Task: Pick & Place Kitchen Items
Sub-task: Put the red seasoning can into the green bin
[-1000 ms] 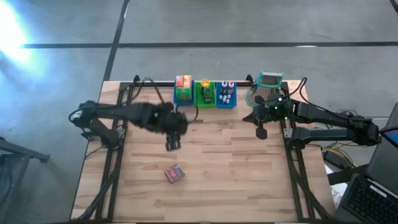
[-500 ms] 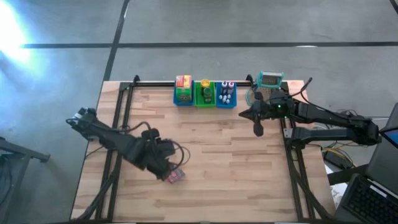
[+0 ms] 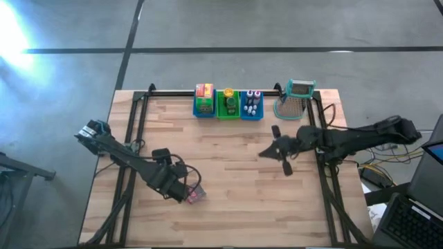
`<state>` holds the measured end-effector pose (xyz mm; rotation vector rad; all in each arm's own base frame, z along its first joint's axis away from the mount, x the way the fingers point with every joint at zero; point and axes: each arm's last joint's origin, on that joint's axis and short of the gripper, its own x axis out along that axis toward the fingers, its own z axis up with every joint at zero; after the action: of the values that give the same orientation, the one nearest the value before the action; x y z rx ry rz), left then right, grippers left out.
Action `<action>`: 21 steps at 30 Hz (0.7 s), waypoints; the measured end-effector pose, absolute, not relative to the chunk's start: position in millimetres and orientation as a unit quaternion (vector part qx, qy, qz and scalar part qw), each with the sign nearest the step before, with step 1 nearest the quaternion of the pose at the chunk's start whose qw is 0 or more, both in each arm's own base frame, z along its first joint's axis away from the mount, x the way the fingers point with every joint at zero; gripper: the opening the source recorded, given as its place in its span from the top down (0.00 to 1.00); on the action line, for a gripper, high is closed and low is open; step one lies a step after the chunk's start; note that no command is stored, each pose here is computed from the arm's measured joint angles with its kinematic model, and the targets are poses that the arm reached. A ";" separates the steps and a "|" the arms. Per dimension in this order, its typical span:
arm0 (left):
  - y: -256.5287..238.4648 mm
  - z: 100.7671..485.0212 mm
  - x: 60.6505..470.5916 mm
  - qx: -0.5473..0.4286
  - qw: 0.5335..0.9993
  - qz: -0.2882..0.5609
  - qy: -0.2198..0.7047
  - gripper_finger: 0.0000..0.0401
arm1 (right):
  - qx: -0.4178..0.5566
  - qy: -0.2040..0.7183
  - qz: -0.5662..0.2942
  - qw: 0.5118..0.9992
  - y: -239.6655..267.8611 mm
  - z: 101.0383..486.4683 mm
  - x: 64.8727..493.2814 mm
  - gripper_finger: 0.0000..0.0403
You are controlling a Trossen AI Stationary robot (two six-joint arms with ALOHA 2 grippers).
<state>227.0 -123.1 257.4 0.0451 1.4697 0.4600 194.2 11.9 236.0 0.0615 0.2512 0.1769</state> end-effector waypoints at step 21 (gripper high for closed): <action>-128.5 173.0 237.4 0.002 0.799 0.096 0.593 0.41 | -0.011 0.140 0.074 0.987 37.8 234.2 210.8 0.98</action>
<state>237.4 -128.5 173.0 0.0047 1.2725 0.2064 210.8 37.8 234.2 -0.0217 0.2822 0.1495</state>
